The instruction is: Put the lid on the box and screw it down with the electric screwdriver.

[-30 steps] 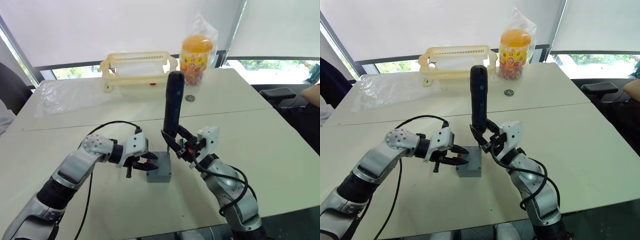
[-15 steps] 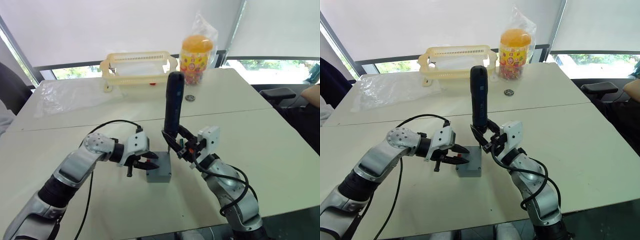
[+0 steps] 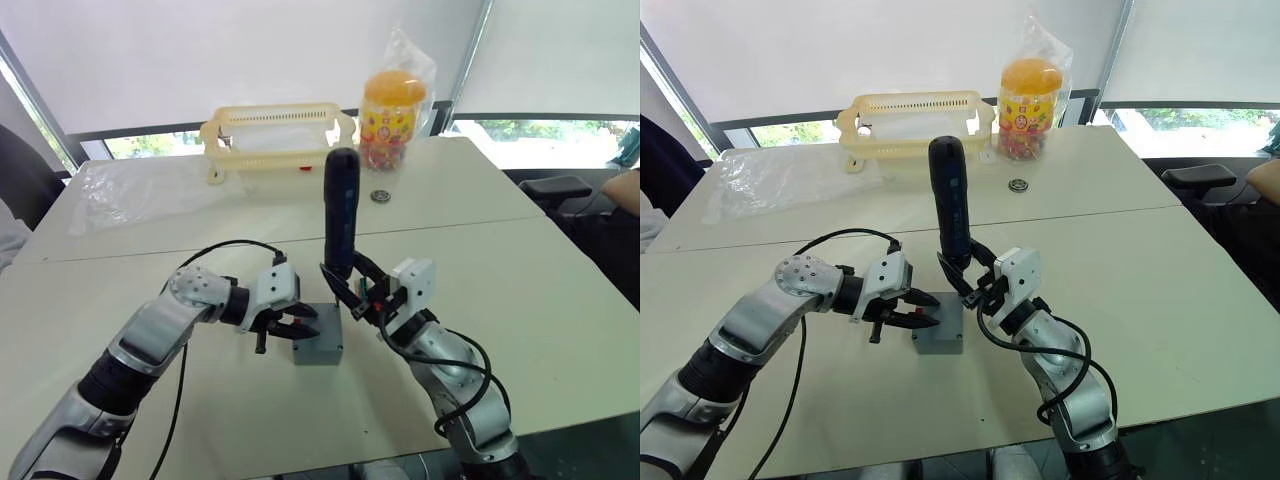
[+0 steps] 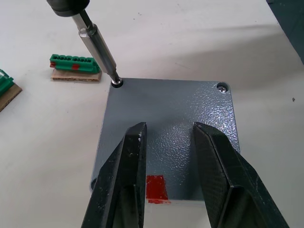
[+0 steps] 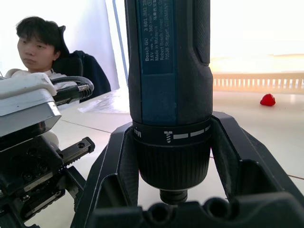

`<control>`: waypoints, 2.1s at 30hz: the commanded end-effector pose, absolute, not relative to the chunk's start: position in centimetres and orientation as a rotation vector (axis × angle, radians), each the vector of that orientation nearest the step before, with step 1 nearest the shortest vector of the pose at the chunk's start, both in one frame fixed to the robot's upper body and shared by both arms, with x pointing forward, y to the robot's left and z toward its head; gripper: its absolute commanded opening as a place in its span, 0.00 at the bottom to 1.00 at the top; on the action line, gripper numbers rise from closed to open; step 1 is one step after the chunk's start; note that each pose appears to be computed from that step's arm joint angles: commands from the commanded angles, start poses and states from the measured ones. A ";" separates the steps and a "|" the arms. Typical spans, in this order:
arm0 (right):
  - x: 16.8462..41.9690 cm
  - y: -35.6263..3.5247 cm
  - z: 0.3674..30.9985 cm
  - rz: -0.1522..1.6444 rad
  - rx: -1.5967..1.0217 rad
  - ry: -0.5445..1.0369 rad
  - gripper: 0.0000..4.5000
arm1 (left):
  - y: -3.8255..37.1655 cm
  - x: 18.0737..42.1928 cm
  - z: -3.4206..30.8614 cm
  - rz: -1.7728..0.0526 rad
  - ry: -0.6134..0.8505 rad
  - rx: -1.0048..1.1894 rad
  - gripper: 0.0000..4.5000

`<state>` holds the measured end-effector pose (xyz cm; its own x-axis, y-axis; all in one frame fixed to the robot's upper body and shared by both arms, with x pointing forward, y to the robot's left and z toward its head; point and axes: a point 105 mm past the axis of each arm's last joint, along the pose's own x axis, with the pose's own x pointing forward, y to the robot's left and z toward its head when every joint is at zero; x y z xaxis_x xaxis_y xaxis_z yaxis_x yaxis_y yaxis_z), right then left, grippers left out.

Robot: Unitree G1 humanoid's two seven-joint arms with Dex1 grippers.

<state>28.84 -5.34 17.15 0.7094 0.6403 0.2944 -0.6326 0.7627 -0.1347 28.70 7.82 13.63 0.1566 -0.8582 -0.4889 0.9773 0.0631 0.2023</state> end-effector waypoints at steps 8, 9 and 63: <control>28.7 -5.5 16.1 0.694 0.053 -0.303 0.38 | 8.7 28.8 9.8 -1.387 0.370 0.552 0.33; 28.6 -5.3 16.1 0.697 0.054 -0.303 0.38 | 8.7 28.9 9.7 -1.387 0.370 0.552 0.33; 28.7 -4.2 12.0 0.750 0.006 -0.233 0.38 | 9.1 27.6 10.9 -1.382 0.376 0.551 0.33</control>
